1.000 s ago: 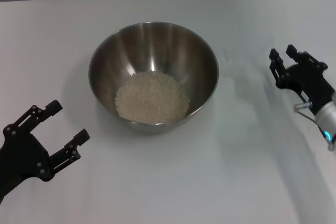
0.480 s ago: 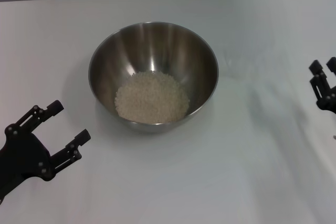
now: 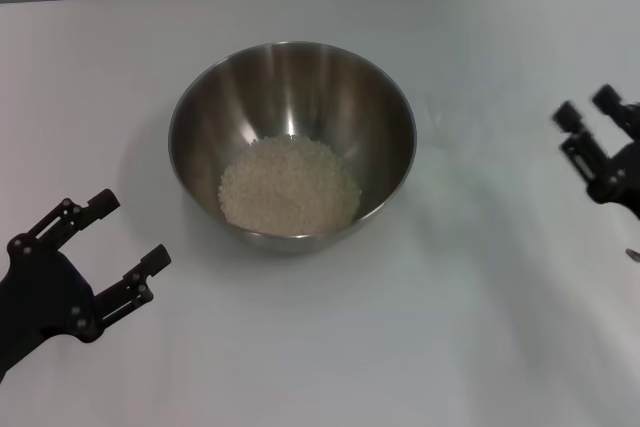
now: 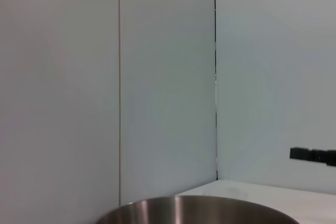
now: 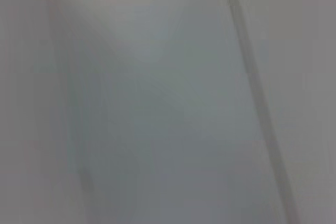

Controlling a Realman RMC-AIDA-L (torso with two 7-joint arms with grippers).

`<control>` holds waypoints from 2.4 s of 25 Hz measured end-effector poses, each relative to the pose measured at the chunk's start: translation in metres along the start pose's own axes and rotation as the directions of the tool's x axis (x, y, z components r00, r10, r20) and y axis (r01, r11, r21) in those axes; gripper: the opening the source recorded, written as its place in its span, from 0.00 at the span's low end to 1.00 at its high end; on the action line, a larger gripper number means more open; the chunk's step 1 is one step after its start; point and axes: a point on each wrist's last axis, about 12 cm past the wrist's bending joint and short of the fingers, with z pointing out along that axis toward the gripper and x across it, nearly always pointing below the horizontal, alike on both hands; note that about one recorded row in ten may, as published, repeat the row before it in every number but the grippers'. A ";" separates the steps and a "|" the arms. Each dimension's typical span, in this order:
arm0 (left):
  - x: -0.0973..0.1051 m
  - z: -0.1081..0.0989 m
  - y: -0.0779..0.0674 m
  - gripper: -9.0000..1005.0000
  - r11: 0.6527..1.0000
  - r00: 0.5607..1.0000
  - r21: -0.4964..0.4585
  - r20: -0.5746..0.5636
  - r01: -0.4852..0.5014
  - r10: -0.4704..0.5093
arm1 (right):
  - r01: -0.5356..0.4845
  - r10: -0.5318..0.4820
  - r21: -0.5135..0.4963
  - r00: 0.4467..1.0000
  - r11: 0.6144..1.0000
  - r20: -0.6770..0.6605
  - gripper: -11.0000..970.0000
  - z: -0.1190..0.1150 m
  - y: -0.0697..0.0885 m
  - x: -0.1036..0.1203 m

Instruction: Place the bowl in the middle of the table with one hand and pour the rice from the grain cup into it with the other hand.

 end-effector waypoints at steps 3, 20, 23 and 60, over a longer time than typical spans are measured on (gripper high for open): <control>0.000 -0.001 0.001 0.79 1.000 1.000 0.000 -0.002 -0.003 0.003 | 0.044 -0.048 -0.180 0.999 0.983 -0.014 0.49 0.007 0.000 -0.009; -0.005 0.004 0.008 0.79 0.999 1.000 0.042 -0.008 -0.015 0.016 | 0.095 -0.192 -0.574 0.975 0.813 -0.111 0.79 0.050 -0.002 -0.026; -0.005 0.005 0.009 0.79 0.999 1.000 0.045 -0.006 -0.017 0.017 | 0.098 -0.199 -0.574 0.973 0.813 -0.115 0.79 0.049 -0.003 -0.026; -0.006 0.012 0.010 0.79 0.993 0.999 0.120 -0.035 -0.013 0.018 | 0.099 -0.230 -0.608 0.963 0.787 -0.140 0.79 0.047 -0.004 -0.026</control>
